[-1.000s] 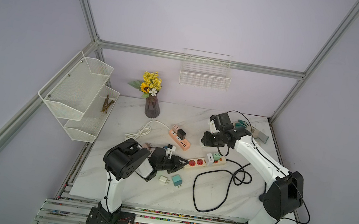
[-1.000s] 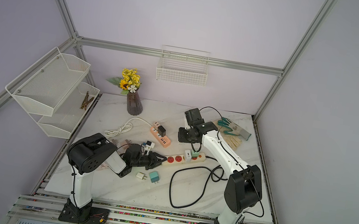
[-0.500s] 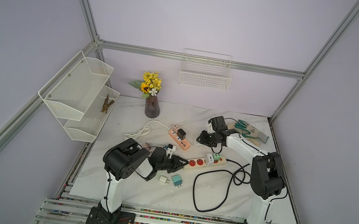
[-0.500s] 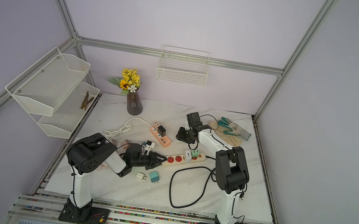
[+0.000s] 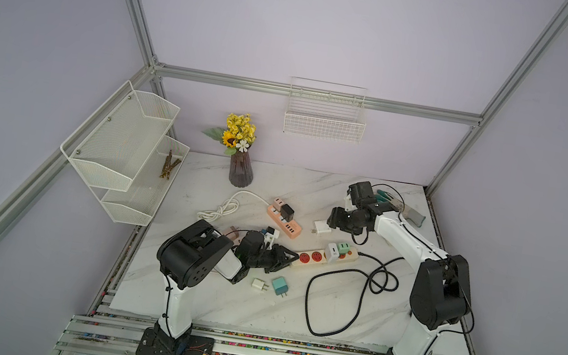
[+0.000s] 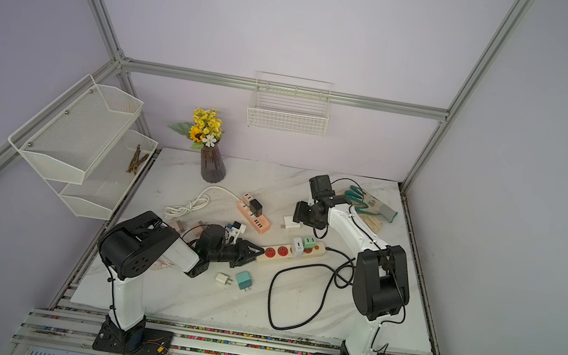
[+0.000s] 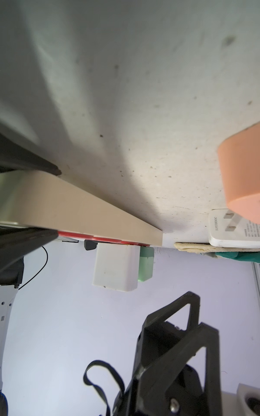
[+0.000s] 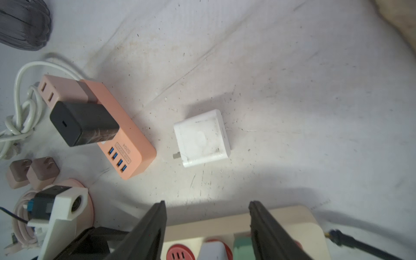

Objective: Pull the plug off the socket
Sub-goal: Place the plug at the center of the board, then remove the plug from the socket.

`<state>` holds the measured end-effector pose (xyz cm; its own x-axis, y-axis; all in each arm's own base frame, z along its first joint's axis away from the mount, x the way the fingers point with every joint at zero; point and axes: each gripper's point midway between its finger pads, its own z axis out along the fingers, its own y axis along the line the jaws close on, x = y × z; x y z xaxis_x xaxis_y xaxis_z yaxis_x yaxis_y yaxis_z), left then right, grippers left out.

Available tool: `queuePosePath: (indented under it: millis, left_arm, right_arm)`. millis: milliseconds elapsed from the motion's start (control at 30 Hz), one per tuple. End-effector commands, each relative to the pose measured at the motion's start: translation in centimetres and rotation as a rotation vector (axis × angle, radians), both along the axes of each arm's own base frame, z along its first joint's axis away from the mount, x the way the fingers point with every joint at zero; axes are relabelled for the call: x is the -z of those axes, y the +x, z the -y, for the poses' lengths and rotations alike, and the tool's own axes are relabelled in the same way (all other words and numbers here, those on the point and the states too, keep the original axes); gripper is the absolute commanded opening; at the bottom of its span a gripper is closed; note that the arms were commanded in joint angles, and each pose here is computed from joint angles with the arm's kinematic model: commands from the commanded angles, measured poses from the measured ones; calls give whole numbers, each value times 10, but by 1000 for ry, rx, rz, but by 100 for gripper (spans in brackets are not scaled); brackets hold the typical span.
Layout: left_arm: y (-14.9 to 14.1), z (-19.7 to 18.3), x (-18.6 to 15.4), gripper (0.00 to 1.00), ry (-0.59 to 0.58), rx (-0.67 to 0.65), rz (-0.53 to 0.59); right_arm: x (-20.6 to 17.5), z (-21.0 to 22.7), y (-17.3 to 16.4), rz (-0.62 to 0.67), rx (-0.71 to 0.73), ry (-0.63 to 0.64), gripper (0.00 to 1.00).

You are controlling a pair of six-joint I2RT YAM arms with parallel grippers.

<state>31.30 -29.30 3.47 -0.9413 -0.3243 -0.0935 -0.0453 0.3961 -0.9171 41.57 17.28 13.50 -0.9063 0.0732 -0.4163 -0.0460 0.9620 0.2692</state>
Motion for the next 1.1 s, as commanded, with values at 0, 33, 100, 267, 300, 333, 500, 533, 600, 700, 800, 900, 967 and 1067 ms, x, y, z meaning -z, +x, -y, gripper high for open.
queuePosePath:
  millis: [0, 33, 100, 267, 300, 333, 500, 533, 600, 700, 800, 900, 967, 1067]
  left_arm:
    - [-29, -35, 71, 2, 255, -42, -217]
    - [-27, -33, 68, 2, 256, -37, -209]
    - [-23, -31, 63, 2, 257, -33, -196]
    - [-19, -29, 56, 2, 260, -29, -178]
    - [-19, -29, 56, 2, 261, -30, -176]
    - [-19, -29, 55, 2, 260, -29, -175]
    - [-21, -30, 58, 2, 261, -32, -182]
    - [-20, -30, 58, 2, 260, -32, -181]
    - [-20, -30, 57, 2, 258, -34, -182]
    - [-20, -30, 56, 3, 250, -36, -179]
    - [-18, -29, 52, 4, 229, -47, -172]
    - [-17, -27, 49, 5, 224, -49, -168]
    - [-16, -26, 47, 5, 225, -47, -165]
    - [-15, -26, 46, 5, 233, -52, -166]
  right_arm:
    - [-2, 12, -43, -81, -63, -164, 63]
    - [-1, 11, -50, -93, -75, -175, 63]
    - [1, 8, -64, -104, -85, -203, 62]
    - [7, 6, -71, -111, -84, -234, 61]
    - [11, 9, -71, -126, -82, -255, 61]
    - [16, 10, -72, -140, -80, -276, 61]
    - [33, 5, -74, -165, -95, -286, 61]
    - [34, 3, -73, -165, -97, -278, 61]
    - [36, -2, -71, -164, -104, -257, 61]
    - [46, -7, -71, -182, -114, -236, 61]
    - [54, -12, -71, -195, -113, -213, 58]
    - [58, -16, -74, -206, -117, -218, 55]
    - [57, -17, -77, -206, -120, -226, 55]
    - [45, -16, -80, -183, -107, -231, 56]
